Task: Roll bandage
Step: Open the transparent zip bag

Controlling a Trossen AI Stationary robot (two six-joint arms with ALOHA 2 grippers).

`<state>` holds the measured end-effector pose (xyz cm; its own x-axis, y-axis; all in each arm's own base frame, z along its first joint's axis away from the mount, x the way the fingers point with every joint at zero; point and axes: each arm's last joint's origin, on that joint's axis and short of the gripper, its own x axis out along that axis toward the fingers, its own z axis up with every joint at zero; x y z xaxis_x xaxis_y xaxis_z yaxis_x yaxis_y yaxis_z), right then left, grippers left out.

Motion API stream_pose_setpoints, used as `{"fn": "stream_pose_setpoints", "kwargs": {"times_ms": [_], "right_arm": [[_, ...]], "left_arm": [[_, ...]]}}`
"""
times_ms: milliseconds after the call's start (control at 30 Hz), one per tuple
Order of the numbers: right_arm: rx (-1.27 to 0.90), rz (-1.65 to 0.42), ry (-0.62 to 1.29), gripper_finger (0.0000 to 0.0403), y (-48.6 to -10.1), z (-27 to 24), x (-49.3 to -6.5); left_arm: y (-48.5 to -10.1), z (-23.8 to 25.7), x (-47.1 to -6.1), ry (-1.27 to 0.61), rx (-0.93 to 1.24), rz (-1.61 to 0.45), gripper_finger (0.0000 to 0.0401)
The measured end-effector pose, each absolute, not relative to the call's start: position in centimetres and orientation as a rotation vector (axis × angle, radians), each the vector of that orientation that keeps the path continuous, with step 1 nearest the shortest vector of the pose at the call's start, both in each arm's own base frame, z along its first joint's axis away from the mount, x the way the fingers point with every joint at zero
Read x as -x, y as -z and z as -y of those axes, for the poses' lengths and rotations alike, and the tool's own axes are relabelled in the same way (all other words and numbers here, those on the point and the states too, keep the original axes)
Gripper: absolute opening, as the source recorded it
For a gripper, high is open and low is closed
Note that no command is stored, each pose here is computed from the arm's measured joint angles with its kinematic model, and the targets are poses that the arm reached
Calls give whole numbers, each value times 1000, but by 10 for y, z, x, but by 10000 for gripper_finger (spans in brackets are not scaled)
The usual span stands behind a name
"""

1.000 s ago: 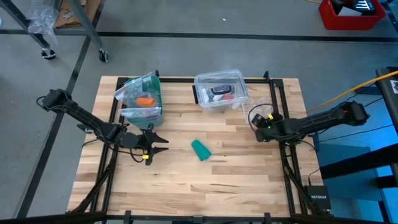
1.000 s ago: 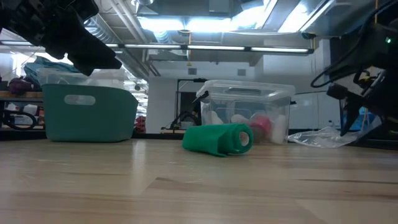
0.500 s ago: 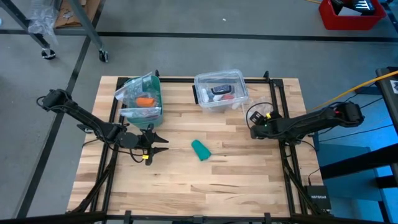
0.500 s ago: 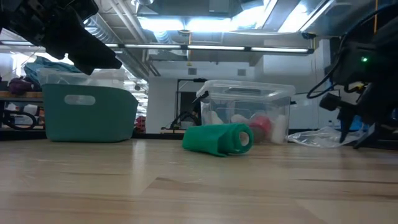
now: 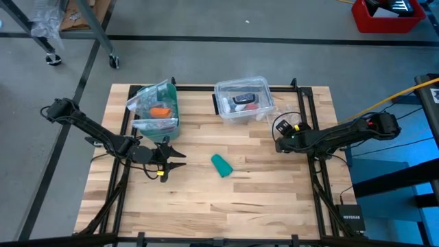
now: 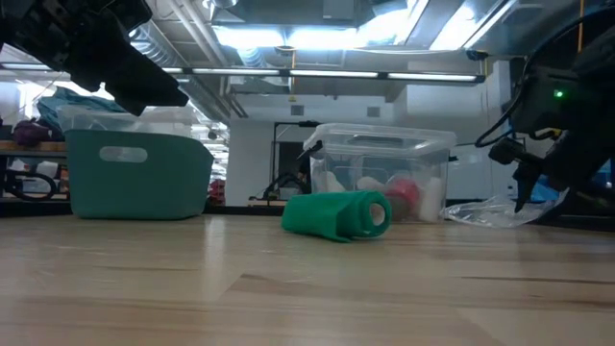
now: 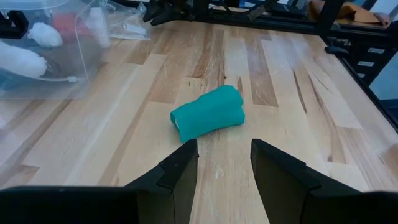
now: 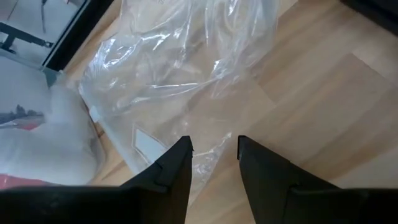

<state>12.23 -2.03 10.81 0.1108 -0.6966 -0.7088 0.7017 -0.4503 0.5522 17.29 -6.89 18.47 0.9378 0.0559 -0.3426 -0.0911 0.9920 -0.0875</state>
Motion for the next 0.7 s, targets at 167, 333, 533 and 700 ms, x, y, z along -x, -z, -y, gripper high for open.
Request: {"fn": "stream_pose_setpoints", "kwargs": {"times_ms": [167, 333, 533, 700], "right_arm": [[-1258, 4, 1598, 133, -108, 21, -122], [-1295, 38, 1626, 133, -101, 26, -122], [-1270, 120, 1634, 133, -95, 32, -125], [-1290, 216, 1661, 133, -96, 41, -127]], "left_arm": [[-185, 69, -173, -75, 101, -347, 141], [-185, 69, -173, -74, 99, -347, 141], [-185, 69, -173, -75, 105, -347, 141], [-185, 69, -173, -72, 89, -347, 141]]}}
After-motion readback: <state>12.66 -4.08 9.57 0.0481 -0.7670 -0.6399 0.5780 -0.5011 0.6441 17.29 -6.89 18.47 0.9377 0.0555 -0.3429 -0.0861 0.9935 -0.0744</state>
